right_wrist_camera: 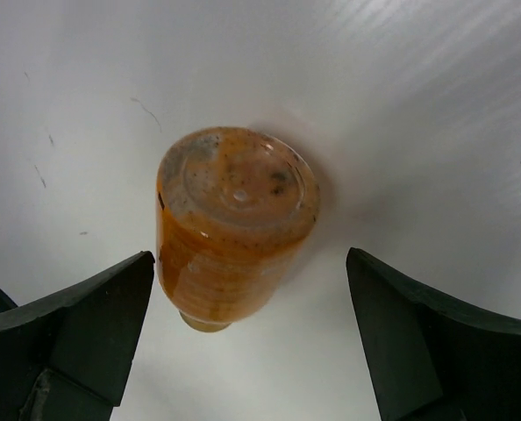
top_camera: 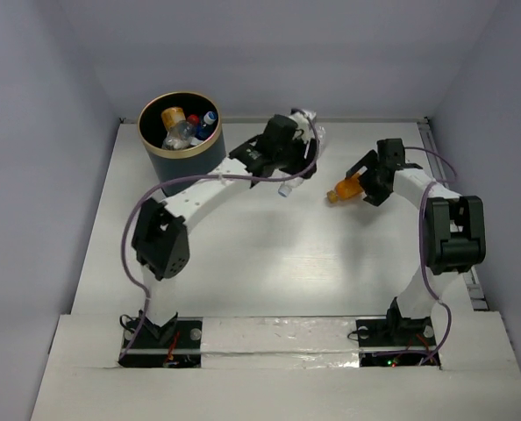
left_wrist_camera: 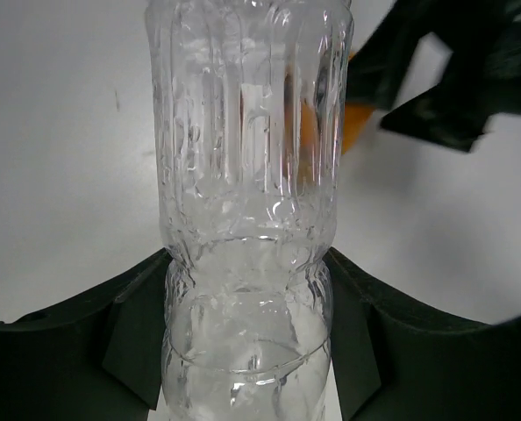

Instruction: Put the plastic bottles in the bin

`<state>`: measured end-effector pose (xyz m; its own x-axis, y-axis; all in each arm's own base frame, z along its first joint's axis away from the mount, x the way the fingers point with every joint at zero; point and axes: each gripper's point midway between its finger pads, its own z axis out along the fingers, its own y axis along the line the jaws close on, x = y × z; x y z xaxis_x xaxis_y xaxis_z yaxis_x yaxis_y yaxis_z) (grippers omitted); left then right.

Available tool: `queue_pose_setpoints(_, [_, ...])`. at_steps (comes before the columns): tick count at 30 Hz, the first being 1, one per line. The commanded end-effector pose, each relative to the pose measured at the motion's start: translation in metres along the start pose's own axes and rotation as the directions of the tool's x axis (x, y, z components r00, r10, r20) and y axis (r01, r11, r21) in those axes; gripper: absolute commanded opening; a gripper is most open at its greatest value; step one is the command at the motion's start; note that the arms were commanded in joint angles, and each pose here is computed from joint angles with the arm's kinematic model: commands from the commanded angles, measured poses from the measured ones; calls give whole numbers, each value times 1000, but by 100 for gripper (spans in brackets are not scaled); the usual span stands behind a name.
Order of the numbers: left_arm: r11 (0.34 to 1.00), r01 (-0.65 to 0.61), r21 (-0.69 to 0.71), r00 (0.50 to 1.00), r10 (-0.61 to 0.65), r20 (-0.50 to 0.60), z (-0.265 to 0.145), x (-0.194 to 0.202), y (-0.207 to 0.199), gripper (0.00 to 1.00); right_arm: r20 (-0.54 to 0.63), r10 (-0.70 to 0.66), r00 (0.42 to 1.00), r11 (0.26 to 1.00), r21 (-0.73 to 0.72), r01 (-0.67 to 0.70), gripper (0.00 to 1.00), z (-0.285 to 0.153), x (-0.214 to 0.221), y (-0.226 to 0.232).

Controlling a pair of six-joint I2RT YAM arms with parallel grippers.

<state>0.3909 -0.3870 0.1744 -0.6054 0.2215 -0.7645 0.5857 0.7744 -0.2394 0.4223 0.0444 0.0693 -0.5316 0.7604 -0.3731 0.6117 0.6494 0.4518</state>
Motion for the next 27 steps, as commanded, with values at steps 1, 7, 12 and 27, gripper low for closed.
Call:
queue_pose_setpoints(1, [998,25,53,956,-40,291,-91,-105,-19,36,1,-2,1000,1000,-9,2,95,2,-16,17])
queue_pose_setpoints(7, [980,196,26,865,-185,466,-183,-162,45,36,-45,-74,996,997,29,76,84,14,-23,23])
queue_pose_setpoints(12, [936,344,-71,784,-245,571,-243,-171,132,36,-116,-124,986,989,65,132,80,19,-24,28])
queue_pose_setpoints(27, [750,524,-404,677,-80,732,-309,-171,294,34,-108,-256,961,967,-36,253,41,11,-24,38])
